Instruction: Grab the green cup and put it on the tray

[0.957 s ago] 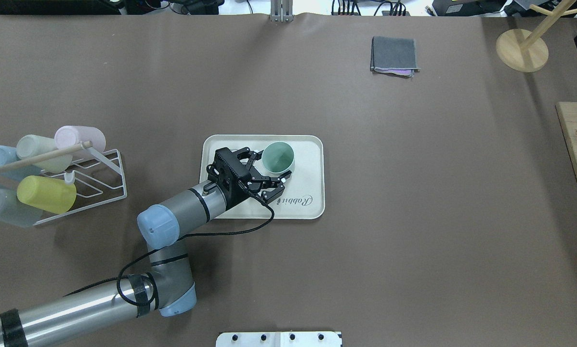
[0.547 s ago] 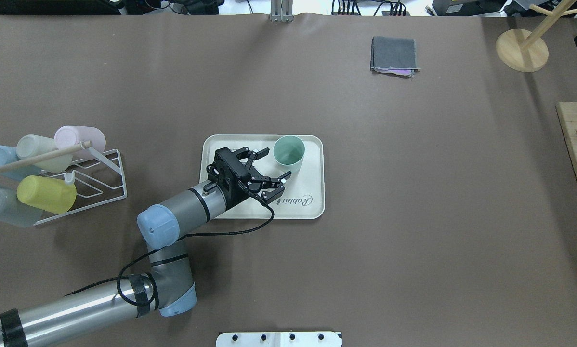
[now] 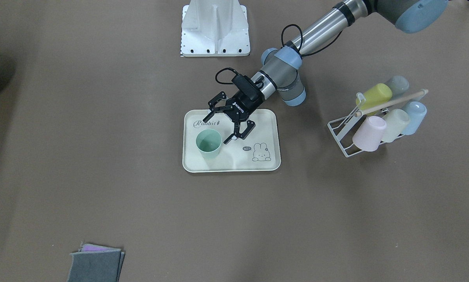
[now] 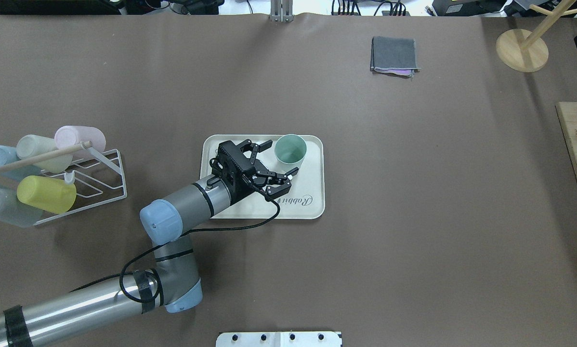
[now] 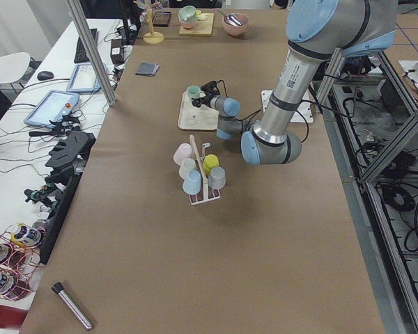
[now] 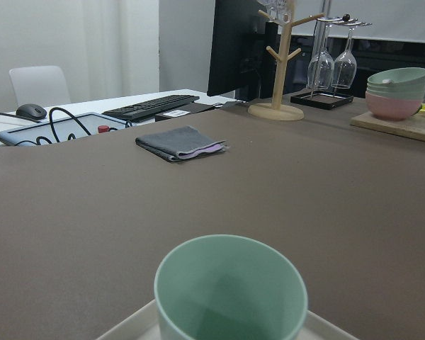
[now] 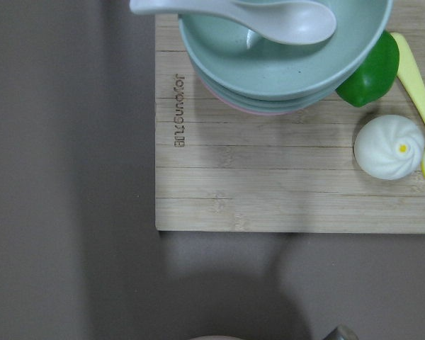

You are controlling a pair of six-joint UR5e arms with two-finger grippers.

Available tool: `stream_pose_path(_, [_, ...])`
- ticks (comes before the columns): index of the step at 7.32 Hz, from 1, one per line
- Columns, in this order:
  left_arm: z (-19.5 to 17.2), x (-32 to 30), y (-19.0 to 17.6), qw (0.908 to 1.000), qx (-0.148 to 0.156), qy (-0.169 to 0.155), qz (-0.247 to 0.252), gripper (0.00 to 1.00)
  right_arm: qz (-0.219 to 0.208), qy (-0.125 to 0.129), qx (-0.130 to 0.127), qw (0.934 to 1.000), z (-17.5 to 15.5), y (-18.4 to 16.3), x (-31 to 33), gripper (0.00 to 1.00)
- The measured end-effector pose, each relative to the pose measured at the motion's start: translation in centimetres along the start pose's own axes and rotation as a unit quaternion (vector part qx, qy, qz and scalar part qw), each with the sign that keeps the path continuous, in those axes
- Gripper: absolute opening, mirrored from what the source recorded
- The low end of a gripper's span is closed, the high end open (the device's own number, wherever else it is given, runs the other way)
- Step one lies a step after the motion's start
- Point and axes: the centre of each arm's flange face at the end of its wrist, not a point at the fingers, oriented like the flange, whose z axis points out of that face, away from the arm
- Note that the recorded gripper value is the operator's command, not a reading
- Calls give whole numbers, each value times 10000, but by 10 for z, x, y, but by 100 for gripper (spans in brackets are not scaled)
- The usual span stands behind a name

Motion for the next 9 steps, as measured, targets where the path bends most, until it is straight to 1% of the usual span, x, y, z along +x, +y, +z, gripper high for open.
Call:
stream_pose_path(1, [2, 0, -29, 9999, 137, -25, -6, 99, -2, 3, 9, 10000, -1, -1, -1, 100])
stream_pose_path(2, [4, -8, -65, 9997, 223, -137, 37, 99, -3, 2, 20, 10000, -2, -2, -2, 100])
stream_pose_path(3, [5, -20, -104, 9992, 159, -345, 140, 99, 0, -2, 27, 10000, -3, -2, -3, 100])
stream_pose_path(4, [5, -39, -148, 9970, -145, -692, 317, 99, -2, -3, 35, 10000, -3, -2, -3, 100])
stream_pose_path(5, [3, -67, -193, 9908, -588, -1111, 503, 99, -7, -4, 43, 10000, -4, -3, -4, 100])
stream_pose_path(6, [-4, -104, -239, 9810, -1093, -1483, 611, 99, -9, -4, 47, 10000, -4, -3, -4, 100])
stream_pose_path(7, [-18, -147, -281, 9678, -1681, -1788, 559, 99, -8, -4, 46, 10000, -4, -3, -4, 100])
stream_pose_path(8, [-42, -199, -315, 9482, -2329, -2135, 323, 99, -5, -8, 43, 10000, -4, -2, -4, 100])
stream_pose_path(9, [-74, -252, -340, 9247, -2899, -2466, -59, 99, -1, -19, 40, 10000, -4, -1, -4, 100])
